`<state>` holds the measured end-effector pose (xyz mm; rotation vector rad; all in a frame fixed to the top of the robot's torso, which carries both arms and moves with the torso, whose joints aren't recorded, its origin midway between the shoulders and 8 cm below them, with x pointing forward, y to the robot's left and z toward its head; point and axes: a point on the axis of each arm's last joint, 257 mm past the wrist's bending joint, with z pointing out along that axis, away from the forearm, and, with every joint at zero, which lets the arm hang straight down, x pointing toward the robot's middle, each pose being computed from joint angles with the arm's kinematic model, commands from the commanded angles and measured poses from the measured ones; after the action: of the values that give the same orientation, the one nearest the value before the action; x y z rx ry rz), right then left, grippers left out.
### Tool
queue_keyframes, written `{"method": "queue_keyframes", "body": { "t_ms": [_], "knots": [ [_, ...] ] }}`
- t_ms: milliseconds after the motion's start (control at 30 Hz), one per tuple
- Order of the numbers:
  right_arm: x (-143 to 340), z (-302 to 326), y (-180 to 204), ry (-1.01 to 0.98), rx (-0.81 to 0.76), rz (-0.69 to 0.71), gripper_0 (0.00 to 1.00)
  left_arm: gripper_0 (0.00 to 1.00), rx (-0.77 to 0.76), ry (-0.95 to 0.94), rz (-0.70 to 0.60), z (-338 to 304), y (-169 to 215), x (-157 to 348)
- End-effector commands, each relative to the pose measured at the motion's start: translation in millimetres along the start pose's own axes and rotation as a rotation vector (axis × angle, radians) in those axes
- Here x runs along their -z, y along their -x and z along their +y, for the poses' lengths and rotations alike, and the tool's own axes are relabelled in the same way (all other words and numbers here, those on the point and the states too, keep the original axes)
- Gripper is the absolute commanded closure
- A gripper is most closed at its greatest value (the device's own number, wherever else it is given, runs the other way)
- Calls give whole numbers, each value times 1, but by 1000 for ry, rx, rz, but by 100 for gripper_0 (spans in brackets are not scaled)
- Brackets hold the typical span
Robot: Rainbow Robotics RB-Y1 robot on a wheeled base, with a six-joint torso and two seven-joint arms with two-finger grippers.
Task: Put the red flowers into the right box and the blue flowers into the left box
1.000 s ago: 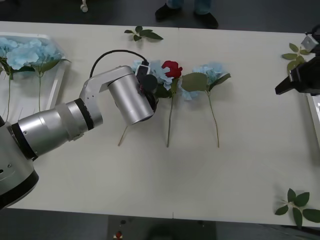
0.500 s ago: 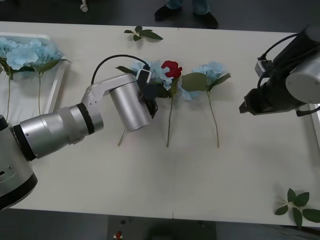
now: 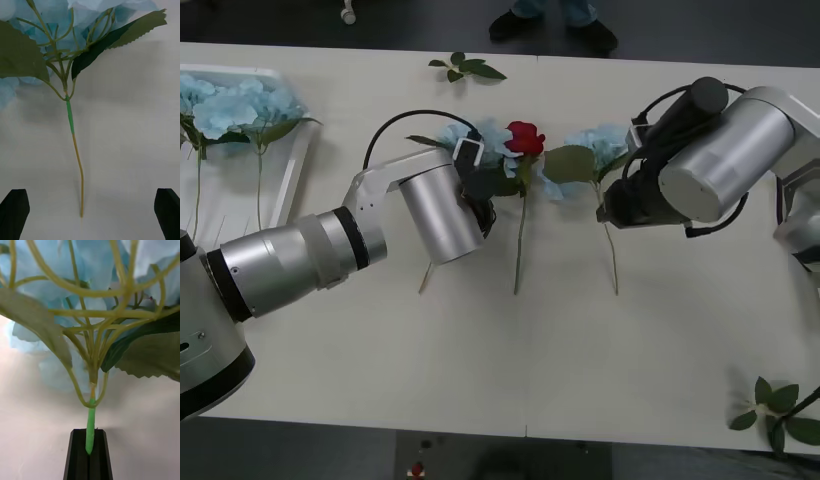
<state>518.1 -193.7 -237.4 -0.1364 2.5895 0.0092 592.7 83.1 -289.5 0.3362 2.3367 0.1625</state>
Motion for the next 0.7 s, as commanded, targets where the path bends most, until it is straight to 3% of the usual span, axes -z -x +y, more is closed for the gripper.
{"method": "queue_keyframes", "body": {
  "t_ms": [33, 400, 700],
  "knots": [
    [-13, 8, 5, -10, -80, -16, 2, 100, 19, 14, -62, 14, 33, 8],
    [-59, 16, 15, -14, -119, -67, 2, 100, 20, 5, -73, 50, 40, 24],
    [-83, 25, 11, 7, -108, -85, 2, 100, 25, -16, -18, 100, 39, 71]
  ]
}}
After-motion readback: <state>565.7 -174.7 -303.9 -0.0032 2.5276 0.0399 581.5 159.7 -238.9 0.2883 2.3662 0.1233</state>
